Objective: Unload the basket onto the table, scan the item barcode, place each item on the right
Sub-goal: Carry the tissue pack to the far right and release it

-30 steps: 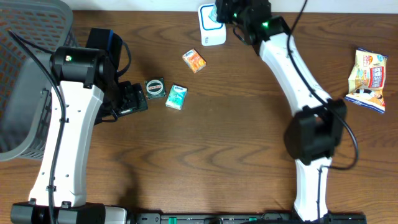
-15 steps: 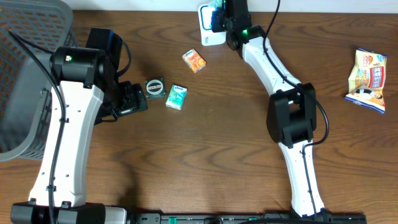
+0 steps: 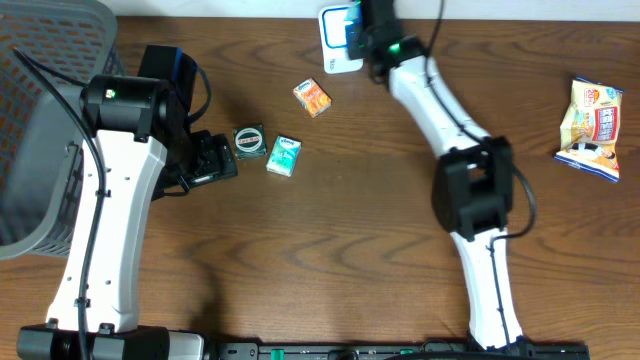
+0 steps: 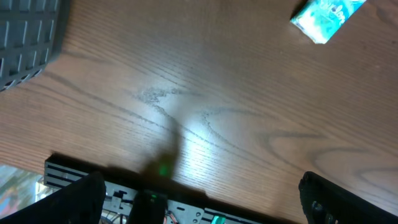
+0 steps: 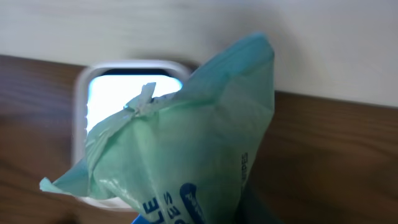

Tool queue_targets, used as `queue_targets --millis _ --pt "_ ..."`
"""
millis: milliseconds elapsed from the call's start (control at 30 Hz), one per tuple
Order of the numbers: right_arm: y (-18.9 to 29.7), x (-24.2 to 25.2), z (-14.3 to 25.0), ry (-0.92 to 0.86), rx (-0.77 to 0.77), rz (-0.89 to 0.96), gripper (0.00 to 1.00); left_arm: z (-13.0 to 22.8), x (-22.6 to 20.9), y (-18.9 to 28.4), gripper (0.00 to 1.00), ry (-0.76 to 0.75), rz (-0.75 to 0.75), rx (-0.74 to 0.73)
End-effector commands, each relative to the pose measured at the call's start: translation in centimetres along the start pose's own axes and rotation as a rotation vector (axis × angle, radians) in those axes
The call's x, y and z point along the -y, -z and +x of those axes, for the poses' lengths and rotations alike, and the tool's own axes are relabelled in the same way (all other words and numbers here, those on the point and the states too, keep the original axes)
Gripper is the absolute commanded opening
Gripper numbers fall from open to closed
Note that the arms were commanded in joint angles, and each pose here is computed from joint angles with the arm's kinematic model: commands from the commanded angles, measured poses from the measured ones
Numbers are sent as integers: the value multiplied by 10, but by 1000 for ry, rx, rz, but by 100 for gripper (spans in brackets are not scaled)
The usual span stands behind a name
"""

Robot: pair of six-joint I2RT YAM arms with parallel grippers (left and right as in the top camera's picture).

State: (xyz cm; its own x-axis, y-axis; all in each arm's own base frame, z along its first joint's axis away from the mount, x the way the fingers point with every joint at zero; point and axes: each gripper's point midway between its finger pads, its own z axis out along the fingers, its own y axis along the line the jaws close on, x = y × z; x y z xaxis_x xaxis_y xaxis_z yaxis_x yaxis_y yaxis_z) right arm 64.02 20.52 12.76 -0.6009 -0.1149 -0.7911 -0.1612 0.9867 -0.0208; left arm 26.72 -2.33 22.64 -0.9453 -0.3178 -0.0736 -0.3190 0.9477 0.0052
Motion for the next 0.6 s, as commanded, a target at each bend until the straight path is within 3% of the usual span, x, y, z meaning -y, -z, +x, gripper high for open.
queue_targets --millis 0,167,367,567 --pt "82 107 -66 -13 64 190 1 -1 -3 -1 98 4 -15 -2" --pt "107 197 -13 -26 -174 325 1 -1 -3 -1 98 4 -15 -2" --pt "120 285 88 -91 -527 400 1 -1 -3 -1 98 4 -15 -2" --pt "115 318 157 -232 -680 317 1 -1 -3 -1 98 4 -15 -2"
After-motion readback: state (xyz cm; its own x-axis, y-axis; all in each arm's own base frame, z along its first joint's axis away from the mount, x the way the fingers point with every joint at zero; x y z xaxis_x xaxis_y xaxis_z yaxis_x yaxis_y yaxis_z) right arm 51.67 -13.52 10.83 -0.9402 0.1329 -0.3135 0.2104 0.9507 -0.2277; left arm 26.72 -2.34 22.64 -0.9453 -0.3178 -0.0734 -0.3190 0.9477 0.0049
